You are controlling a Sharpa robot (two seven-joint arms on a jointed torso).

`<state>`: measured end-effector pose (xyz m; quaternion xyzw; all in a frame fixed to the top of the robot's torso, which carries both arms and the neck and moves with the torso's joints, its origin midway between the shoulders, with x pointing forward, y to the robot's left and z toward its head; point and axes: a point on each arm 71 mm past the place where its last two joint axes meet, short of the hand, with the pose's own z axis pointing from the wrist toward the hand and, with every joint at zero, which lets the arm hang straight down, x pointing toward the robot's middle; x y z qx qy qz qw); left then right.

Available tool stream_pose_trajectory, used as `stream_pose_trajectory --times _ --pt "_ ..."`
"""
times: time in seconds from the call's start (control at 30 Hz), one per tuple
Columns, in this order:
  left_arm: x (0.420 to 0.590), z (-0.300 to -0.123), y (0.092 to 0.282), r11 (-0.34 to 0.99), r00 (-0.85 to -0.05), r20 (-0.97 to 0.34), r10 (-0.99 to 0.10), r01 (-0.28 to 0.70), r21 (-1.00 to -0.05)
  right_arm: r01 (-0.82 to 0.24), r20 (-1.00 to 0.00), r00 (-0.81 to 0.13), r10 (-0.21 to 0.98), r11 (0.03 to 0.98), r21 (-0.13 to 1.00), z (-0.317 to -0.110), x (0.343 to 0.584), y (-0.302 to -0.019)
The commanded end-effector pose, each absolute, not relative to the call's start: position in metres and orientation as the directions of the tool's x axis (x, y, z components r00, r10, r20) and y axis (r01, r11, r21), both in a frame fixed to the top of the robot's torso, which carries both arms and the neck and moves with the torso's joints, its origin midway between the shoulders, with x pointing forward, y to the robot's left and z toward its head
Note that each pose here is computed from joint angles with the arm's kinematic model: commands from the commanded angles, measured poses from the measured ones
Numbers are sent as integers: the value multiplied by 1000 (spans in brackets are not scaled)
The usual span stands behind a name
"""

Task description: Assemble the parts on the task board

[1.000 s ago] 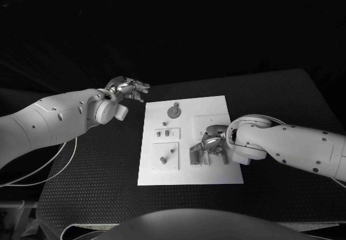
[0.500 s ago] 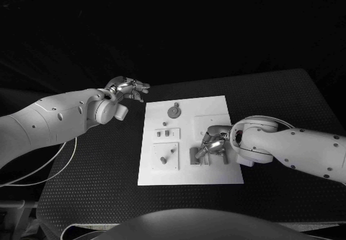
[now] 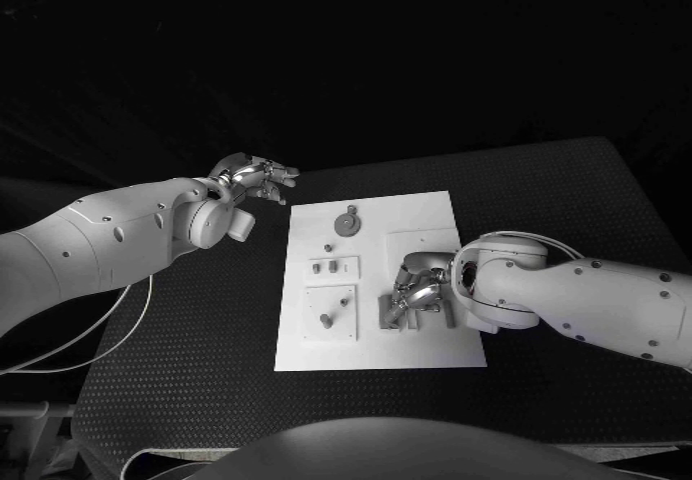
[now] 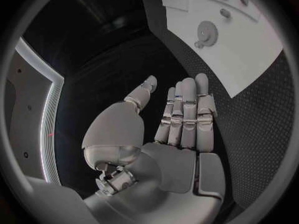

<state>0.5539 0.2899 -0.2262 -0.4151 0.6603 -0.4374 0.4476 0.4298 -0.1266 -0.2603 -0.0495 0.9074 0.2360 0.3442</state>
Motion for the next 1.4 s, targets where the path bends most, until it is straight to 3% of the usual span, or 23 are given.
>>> stream_pose_trajectory --times 0.03,0.77,1.4 --pt "554 -225 287 272 -272 -225 -936 -149 -951 -302 -660 -751 10 884 358 -261 429 -124" --pt "554 -225 287 273 -274 -226 -935 -149 -950 -358 -680 -729 -80 891 279 -267 426 -119" --pt "554 -226 288 274 -277 -225 -934 -152 -950 -343 -714 -696 -70 907 246 -268 432 -122"
